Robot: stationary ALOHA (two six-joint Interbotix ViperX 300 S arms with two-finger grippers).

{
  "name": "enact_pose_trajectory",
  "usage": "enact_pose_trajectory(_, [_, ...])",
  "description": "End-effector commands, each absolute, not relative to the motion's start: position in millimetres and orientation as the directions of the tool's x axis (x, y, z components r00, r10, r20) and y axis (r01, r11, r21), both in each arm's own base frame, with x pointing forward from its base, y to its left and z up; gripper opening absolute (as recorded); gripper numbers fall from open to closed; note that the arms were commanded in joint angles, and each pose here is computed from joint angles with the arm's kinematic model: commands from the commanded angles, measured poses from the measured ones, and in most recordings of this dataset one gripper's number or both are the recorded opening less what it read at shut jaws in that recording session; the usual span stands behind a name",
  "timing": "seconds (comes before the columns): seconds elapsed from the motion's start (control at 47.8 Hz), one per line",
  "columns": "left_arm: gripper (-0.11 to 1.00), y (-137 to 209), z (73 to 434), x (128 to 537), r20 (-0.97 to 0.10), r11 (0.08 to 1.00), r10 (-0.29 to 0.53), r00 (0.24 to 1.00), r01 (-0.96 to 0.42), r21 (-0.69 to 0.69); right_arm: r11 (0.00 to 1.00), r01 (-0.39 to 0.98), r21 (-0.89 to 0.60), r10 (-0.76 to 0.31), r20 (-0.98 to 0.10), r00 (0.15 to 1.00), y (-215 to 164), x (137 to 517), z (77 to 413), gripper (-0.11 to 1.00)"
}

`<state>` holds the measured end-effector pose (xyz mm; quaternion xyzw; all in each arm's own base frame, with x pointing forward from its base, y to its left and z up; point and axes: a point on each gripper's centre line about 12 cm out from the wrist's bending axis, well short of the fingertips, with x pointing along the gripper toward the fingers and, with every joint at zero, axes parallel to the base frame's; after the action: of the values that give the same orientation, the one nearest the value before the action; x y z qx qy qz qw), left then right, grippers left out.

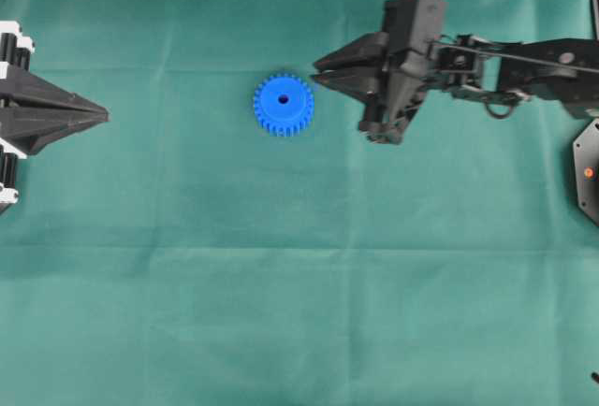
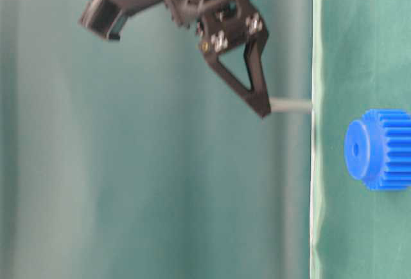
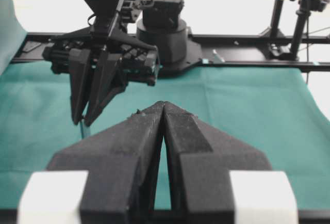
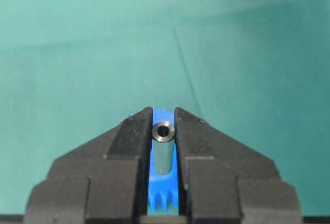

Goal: Insert the shaft placed at a random location into the center hole of the medium gear at another random location.
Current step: 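Carry the shaft left with the right gripper over the blue gear, then align the shaft over the gear's center hole and lower it in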

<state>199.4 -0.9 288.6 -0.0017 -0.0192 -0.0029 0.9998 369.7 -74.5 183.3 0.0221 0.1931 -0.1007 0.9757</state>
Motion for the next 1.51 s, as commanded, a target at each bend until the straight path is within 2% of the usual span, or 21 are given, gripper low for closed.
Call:
enact_pose_trajectory(0.0, [0.0, -1, 296, 202, 0.057, 1.0, -0.008, 0.998, 0.008, -0.002, 0.981, 0.196, -0.007, -0.186, -0.341, 0.921, -75, 384, 198, 0.13])
enact_pose_trajectory(0.377, [0.0, -1, 297, 202, 0.058, 1.0, -0.008, 0.998, 0.008, -0.002, 0.983, 0.184, -0.006, -0.175, -0.336, 0.926, -75, 409, 196, 0.13])
enact_pose_trajectory(0.9, [0.0, -1, 297, 202, 0.058, 1.0, -0.008, 0.998, 0.008, 0.0, 0.984, 0.179, -0.009, -0.172, -0.337, 0.926, -75, 413, 193, 0.13])
enact_pose_trajectory(1.486, [0.0, -1, 297, 202, 0.058, 1.0, -0.008, 0.998, 0.008, -0.002, 0.982, 0.188, -0.01, -0.178, -0.369, 0.912, -79, 420, 161, 0.13])
